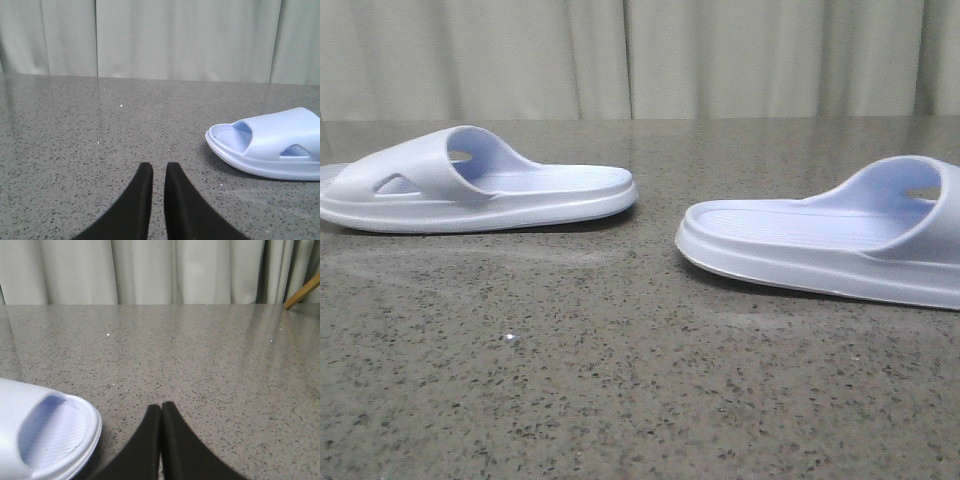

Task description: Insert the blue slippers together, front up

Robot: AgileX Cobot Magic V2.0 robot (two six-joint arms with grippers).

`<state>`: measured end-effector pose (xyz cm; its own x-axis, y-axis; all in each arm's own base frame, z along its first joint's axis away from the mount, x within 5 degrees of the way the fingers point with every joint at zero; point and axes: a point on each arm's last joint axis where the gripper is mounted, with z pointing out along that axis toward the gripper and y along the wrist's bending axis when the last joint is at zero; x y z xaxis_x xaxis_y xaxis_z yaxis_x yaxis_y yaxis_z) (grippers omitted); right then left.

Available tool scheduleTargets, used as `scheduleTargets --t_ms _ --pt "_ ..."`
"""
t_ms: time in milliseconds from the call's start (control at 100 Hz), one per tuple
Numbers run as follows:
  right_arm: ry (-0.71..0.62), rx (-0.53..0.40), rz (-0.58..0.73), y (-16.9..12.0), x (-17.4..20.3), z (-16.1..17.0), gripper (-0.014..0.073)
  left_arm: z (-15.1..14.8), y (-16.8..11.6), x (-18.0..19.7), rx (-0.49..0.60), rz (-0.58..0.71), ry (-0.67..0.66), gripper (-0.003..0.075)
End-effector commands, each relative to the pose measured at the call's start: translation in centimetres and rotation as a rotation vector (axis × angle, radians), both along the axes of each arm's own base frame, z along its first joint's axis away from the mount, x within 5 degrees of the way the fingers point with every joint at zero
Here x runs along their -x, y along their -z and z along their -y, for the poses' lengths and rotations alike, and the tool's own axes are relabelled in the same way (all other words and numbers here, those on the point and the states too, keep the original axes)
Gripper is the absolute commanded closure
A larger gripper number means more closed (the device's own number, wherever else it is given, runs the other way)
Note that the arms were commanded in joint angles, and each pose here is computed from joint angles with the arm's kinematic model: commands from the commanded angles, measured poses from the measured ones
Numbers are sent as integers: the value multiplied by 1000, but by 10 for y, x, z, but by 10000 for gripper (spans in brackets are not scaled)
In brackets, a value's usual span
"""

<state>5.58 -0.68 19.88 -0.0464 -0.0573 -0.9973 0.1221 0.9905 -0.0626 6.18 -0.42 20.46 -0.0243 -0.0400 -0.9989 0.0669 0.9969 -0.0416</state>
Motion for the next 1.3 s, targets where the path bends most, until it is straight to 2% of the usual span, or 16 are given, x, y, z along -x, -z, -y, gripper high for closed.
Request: scheduleTargets --t_ms 0,760,1010,1130,1290 --pt "8 21 78 -2 1 1 673 0 -4 -1 10 66 -2 705" --pt "8 21 78 -2 1 1 673 0 -4 -1 10 66 -2 705" --pt "12 29 142 -7 1 1 673 0 -4 -1 10 70 -2 705" --pt "16 17 220 -14 2 1 673 0 -5 -1 80 71 -5 704" --pt "22 -149 256 -15 3 3 673 -1 -5 -1 278 63 -12 705"
